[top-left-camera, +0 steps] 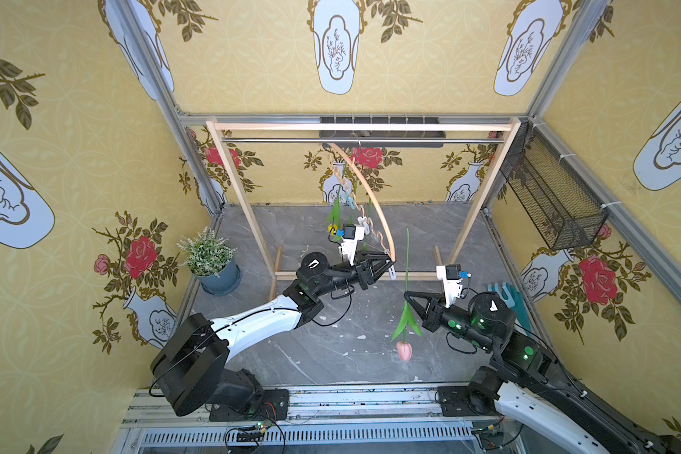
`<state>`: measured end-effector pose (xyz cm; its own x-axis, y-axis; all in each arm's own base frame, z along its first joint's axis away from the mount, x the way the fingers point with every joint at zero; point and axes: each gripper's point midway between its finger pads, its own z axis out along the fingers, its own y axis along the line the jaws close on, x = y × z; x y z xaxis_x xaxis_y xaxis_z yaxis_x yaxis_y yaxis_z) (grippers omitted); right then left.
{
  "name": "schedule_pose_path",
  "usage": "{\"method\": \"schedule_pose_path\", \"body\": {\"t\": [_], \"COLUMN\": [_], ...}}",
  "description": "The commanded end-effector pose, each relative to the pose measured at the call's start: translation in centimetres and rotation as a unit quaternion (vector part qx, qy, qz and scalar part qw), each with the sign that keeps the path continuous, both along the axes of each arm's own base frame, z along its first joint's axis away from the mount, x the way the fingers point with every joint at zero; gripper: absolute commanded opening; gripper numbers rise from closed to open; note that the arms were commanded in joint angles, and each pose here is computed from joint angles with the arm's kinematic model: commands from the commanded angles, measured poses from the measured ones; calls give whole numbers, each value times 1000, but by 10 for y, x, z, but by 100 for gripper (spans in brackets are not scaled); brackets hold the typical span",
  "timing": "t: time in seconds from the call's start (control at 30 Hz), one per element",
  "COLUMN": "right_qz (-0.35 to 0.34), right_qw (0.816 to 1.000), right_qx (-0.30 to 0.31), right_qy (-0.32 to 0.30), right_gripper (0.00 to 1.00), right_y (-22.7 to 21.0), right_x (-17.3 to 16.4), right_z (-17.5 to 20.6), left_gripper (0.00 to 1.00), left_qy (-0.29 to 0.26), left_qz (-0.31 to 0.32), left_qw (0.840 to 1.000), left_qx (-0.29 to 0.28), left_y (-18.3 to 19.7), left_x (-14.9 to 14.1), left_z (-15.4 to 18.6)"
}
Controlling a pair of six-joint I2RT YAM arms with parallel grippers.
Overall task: Dry the flowers on a clothes hanger
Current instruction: Clamp the flower onto the hanger.
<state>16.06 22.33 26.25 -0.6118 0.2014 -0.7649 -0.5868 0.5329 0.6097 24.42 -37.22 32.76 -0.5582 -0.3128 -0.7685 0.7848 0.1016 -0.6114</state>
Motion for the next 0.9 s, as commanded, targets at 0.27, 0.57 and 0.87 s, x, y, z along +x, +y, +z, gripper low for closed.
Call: {"method": "schedule_pose_path", "body": {"t": [0.27, 0.57, 0.87], "right_qz": [2, 11, 16], "right_qw": [1000, 999, 998], "right_qx": [19, 42, 58], "right_qy": [-17, -18, -25], "right_gripper": [0, 0, 0], "right_y": [5, 9, 16], "right_x": [3, -1, 2], "right_z": [16, 17, 32], "left_gripper": [2, 1, 0], "left_qy": [-4, -8, -12], "left_qz": [10, 15, 10], "left_qw": [998, 998, 997], "left_qx": [-56, -64, -69], "left_y": [2, 3, 3], "left_x": [-2, -4, -8], "left_z": [23, 25, 27]}}
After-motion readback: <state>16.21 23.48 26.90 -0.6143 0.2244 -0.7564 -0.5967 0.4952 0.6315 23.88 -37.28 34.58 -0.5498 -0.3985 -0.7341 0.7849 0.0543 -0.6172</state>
